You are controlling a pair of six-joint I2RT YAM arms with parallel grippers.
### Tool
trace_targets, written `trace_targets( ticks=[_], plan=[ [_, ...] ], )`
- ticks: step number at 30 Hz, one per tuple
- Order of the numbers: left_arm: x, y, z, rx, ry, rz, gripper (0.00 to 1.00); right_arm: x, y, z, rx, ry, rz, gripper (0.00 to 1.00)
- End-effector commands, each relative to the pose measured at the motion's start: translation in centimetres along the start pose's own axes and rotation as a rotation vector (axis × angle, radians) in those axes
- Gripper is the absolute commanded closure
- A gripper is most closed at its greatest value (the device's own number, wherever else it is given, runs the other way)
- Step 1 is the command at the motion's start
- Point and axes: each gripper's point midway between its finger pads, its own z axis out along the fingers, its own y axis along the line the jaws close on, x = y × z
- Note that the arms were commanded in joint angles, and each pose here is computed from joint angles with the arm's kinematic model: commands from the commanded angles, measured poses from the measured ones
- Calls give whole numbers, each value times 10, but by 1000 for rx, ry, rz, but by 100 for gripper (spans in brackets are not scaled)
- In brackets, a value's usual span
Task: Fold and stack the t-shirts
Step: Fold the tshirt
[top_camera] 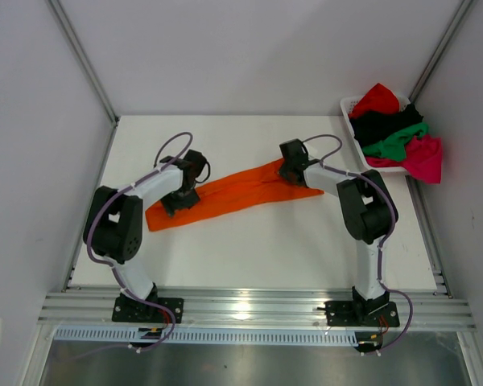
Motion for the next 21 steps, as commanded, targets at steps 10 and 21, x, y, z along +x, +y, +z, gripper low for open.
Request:
trace_targets(
  ticks=[10,21],
  plan=[
    [-3,-16,-7,4,-25,-3,32,-22,17,-25,-27,-24,17,59],
    [-3,-17,-6,-4,-27,2,32,-34,42,-51,-112,-43,37,59]
  ],
)
